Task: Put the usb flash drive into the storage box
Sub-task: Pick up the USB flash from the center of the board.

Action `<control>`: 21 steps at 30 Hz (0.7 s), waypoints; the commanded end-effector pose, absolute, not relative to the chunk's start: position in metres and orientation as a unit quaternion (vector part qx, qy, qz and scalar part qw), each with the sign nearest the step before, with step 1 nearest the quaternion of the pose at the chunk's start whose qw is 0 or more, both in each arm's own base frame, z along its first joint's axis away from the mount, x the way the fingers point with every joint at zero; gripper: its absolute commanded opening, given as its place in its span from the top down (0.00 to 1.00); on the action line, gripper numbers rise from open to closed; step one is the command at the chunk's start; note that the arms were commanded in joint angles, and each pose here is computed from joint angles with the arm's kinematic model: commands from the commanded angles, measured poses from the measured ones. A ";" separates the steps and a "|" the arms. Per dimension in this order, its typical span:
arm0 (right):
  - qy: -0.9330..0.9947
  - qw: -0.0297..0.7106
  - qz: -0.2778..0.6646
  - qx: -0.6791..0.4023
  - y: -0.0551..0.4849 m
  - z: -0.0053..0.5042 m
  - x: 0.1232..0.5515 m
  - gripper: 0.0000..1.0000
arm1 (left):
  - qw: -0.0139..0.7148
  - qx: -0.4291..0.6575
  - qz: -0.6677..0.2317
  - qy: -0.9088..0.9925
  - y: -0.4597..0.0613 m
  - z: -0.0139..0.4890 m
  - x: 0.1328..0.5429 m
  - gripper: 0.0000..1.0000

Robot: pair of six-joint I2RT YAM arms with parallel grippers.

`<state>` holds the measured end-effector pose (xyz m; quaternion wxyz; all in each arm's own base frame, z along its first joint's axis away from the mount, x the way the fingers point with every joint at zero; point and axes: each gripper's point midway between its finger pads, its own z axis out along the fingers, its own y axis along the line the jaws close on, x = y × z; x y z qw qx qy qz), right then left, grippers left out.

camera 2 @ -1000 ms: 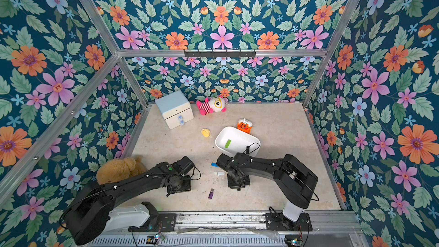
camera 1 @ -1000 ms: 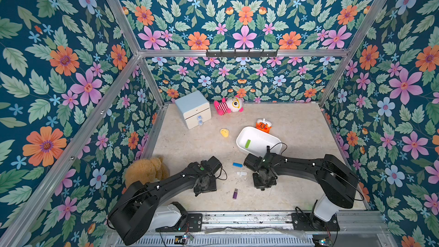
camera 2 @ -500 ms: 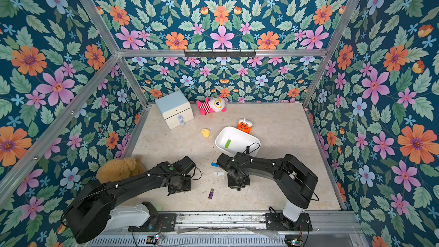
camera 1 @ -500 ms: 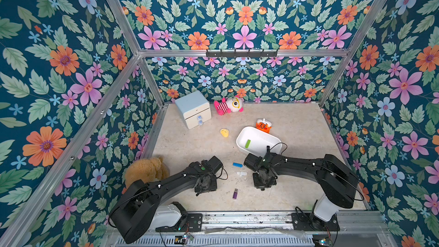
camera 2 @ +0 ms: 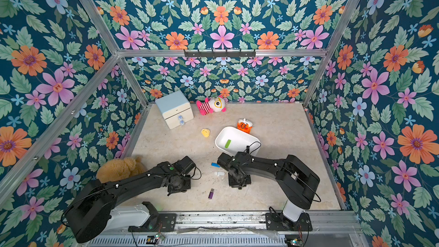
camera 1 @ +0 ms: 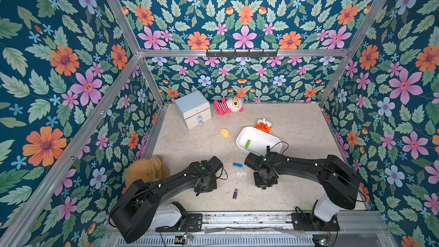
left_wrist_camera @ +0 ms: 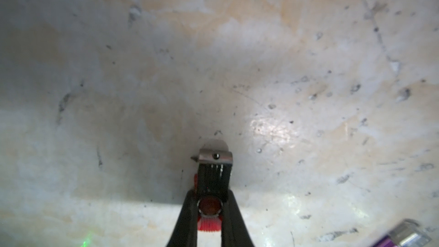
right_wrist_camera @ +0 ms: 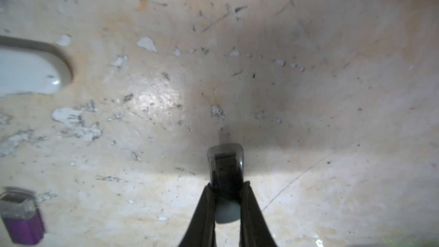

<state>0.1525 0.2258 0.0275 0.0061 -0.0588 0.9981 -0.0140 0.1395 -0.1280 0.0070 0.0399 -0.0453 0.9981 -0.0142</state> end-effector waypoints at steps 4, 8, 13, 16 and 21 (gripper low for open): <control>0.998 0.024 -0.025 -0.060 0.219 0.049 0.156 1.00 | 0.047 -0.040 -0.056 0.997 -0.148 0.014 0.149 1.00; 0.997 0.036 -0.020 -0.061 0.221 0.067 0.160 1.00 | 0.055 -0.037 -0.058 0.996 -0.151 0.021 0.154 1.00; 0.996 0.067 -0.012 -0.064 0.224 0.102 0.171 1.00 | 0.058 -0.034 -0.057 0.996 -0.153 0.025 0.157 1.00; 0.995 0.083 -0.009 -0.061 0.222 0.118 0.181 1.00 | 0.060 -0.033 -0.058 0.996 -0.154 0.026 0.158 1.00; 0.994 0.101 -0.006 -0.053 0.214 0.137 0.207 1.00 | 0.061 -0.032 -0.060 0.996 -0.155 0.028 0.158 1.00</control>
